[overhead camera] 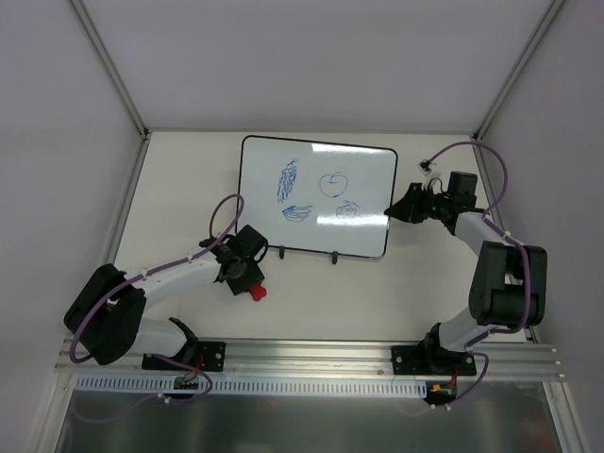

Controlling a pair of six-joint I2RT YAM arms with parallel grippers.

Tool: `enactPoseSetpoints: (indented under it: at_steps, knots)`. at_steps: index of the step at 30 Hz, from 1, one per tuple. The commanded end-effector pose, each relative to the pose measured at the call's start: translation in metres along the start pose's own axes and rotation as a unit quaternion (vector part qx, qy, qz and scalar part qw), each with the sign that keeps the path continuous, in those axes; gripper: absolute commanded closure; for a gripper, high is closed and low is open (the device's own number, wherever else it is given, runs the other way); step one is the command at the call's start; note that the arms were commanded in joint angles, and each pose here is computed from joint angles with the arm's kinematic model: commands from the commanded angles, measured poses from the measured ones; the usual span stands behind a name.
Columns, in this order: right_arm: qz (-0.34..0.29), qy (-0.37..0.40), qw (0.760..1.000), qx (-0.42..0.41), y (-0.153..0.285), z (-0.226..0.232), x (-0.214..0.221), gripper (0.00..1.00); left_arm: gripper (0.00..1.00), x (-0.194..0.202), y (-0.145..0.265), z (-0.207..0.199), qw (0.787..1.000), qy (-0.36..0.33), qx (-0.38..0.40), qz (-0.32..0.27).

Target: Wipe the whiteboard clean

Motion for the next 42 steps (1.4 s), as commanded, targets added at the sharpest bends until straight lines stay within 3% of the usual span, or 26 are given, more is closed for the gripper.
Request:
enactPoseSetpoints:
  at_steps: [1,7,9,12,17,20,28,32,42]
  knots:
    - [0.018,0.021,0.999,0.033,0.005,-0.002,0.008,0.89,0.6,-0.005,0.004,-0.008,1.0,0.0,0.002,-0.019]
    - [0.022,0.026,0.999,0.035,0.004,-0.002,0.009,0.89,0.86,-0.011,0.011,-0.012,0.999,-0.012,0.015,-0.036]
    - [0.024,0.028,0.999,0.036,0.005,-0.002,0.01,0.89,0.94,-0.022,0.022,-0.019,0.996,-0.035,0.033,-0.07]
    - [0.028,0.032,0.998,0.042,0.005,-0.002,0.011,0.89,0.97,-0.038,0.035,-0.028,0.99,-0.07,0.044,-0.115]
    - [0.028,0.051,0.997,0.049,0.007,0.001,0.009,0.9,0.99,-0.083,0.069,-0.061,0.958,-0.178,0.036,-0.224]
    - [0.03,0.064,0.996,0.051,0.006,0.004,0.009,0.9,1.0,-0.102,0.079,-0.079,0.94,-0.222,0.026,-0.256]
    - [0.038,0.08,0.995,0.046,0.004,0.01,0.008,0.9,1.0,-0.133,0.077,-0.123,0.91,-0.291,0.088,-0.281]
    - [0.041,0.088,0.994,0.047,0.003,0.014,0.008,0.9,1.0,-0.157,0.073,-0.139,0.883,-0.348,0.083,-0.304]
    - [0.049,0.103,0.992,0.044,0.001,0.017,0.007,0.9,1.0,-0.215,0.07,-0.171,0.84,-0.399,0.126,-0.345]
Point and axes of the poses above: each gripper's point midway between its finger pads, its own y axis back along the fingers, its own z axis along the line the jaws close on, x = y × z, the point moved 8 cm from there along y, back along the fingers
